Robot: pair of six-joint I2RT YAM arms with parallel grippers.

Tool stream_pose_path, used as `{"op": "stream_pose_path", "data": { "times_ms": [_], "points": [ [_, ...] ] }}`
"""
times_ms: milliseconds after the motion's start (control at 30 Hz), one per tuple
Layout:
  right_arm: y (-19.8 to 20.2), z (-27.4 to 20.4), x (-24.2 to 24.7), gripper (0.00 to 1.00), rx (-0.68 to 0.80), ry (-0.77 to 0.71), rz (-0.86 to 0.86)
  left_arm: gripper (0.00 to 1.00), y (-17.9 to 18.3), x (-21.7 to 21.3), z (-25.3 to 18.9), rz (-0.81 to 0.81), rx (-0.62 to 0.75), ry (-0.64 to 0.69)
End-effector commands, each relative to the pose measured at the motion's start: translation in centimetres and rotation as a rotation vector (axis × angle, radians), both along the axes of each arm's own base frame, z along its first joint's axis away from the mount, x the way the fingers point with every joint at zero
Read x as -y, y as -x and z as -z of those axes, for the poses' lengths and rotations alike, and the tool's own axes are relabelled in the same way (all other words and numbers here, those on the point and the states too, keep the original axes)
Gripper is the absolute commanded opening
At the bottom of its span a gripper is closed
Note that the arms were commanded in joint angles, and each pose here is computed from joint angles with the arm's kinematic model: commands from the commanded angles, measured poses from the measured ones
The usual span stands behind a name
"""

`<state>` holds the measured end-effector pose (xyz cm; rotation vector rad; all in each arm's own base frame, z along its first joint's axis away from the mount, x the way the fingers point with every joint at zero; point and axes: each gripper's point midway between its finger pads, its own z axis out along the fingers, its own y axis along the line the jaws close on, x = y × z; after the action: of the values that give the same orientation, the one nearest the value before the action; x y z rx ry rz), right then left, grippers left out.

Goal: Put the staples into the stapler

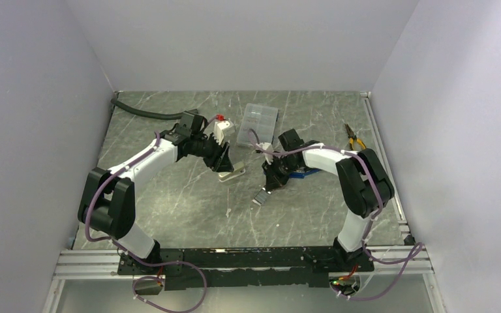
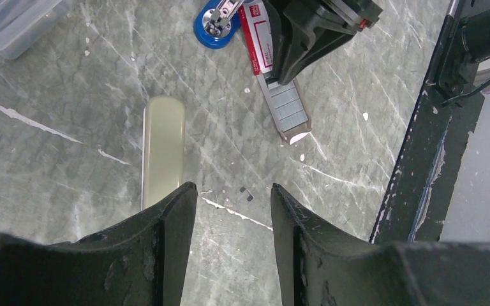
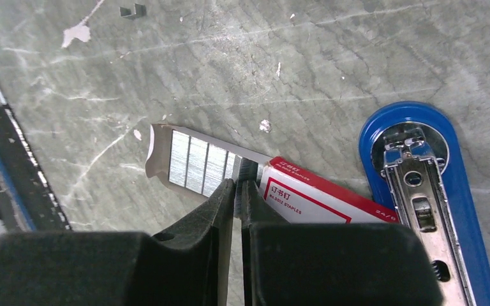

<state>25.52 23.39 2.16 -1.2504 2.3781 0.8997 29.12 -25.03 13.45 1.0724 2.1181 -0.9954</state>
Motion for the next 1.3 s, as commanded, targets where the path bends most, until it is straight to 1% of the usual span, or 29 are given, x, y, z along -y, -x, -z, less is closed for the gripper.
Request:
{"op": "stream_pose_path", "data": {
  "times_ms": [0, 200, 467, 733, 833, 1067, 1167, 1267],
  "points": [
    [1.4, 0.7, 0.4, 0.11, -0.146, -0.031, 0.005, 0.51, 0.1, 0.1, -1.1, 0.025, 0.057, 0.017],
    [1.5, 0.3, -0.1, 0.11, -0.238, -0.088, -0.006, 0.51, 0.2, 0.1, -1.0, 0.027, 0.058, 0.016],
    [1.2, -0.7, -0.5, 0.11, -0.313, -0.165, -0.009, 0.51, 0.1, 0.1, -1.1, 0.028, 0.062, 0.018],
    [0.8, -1.3, -0.3, 0.11, -0.32, -0.196, 0.002, 0.51, 0.2, 0.1, -0.8, 0.031, 0.054, 0.014],
    [0.6, -1.2, 0.0, 0.16, -0.286, -0.17, 0.005, 0.51, 0.2, 0.1, -0.8, 0.032, 0.053, 0.014],
    [0.5, -0.6, 0.1, 0.28, -0.153, -0.066, -0.004, 0.51, 0.1, 0.2, -0.8, 0.03, 0.054, 0.014],
    [0.8, 0.1, 0.2, 0.33, -0.055, 0.027, -0.028, 0.51, 0.0, 0.2, -0.9, 0.029, 0.053, 0.013],
    [0.6, 0.4, 0.3, 0.34, 0.052, 0.112, -0.038, 0.51, 0.0, 0.2, -1.0, 0.028, 0.054, 0.015]
  ]
}}
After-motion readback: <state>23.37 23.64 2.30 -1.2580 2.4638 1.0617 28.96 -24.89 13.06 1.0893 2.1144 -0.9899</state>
